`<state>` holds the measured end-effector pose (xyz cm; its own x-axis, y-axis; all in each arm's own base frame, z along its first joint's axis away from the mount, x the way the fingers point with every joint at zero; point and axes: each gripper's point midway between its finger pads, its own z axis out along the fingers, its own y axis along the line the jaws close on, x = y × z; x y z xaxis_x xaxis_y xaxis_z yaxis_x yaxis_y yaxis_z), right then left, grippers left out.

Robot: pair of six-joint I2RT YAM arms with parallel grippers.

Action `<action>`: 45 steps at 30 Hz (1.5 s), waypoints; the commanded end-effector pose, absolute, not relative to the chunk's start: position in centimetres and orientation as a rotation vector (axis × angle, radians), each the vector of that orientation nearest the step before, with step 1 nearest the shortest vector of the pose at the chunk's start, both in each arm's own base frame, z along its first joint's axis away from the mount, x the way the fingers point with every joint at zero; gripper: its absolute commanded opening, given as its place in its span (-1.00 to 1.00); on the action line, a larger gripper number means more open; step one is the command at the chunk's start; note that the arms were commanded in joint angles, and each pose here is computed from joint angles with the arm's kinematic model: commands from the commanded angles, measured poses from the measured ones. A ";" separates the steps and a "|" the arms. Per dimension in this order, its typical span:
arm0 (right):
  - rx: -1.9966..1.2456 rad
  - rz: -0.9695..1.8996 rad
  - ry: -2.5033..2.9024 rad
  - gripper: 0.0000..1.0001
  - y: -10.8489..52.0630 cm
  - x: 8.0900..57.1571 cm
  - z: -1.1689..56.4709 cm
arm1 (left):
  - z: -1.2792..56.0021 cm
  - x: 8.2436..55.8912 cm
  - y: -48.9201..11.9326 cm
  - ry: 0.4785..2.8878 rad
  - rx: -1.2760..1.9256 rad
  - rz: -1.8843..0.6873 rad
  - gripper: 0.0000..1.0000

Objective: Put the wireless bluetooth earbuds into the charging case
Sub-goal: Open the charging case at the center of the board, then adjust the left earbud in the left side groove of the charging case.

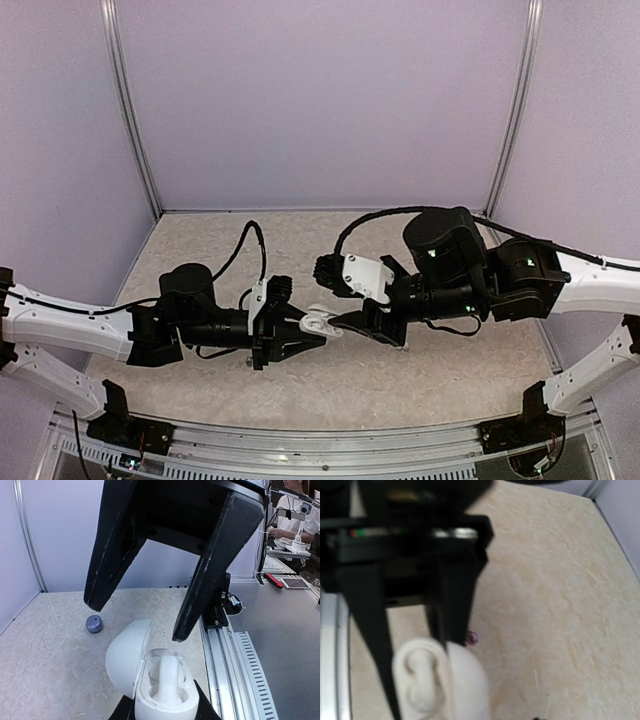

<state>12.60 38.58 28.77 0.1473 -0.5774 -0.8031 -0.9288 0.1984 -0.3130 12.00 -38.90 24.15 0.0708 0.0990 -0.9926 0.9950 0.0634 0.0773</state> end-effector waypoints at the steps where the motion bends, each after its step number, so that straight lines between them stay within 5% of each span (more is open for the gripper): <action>1: -1.507 0.543 1.481 -0.05 38.3 11.5 30.9 | 24.3 12.6 -39.2 1.273 1.253 -1.049 -1.00; 5: -1.525 0.564 1.457 -0.04 38.5 11.0 31.5 | 23.8 12.9 -39.4 1.296 1.256 -1.035 -1.00; 11: -1.596 0.564 1.463 -0.51 39.7 10.5 30.5 | 23.3 13.1 -39.5 1.313 1.263 -1.018 -1.00; 18: -1.610 0.514 1.507 -0.78 40.1 11.1 29.2 | 23.0 13.1 -39.7 1.322 1.277 -0.990 -1.00; 45: -1.684 0.470 1.596 -0.70 40.6 11.2 25.9 | 22.9 12.7 -40.0 1.313 1.296 -0.946 -1.00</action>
<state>11.50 40.45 25.88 0.1596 -0.6739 -0.7214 -0.9587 0.0686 -0.2761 12.81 -39.42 21.12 0.0663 0.2285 -0.9713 0.9885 0.1178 0.0951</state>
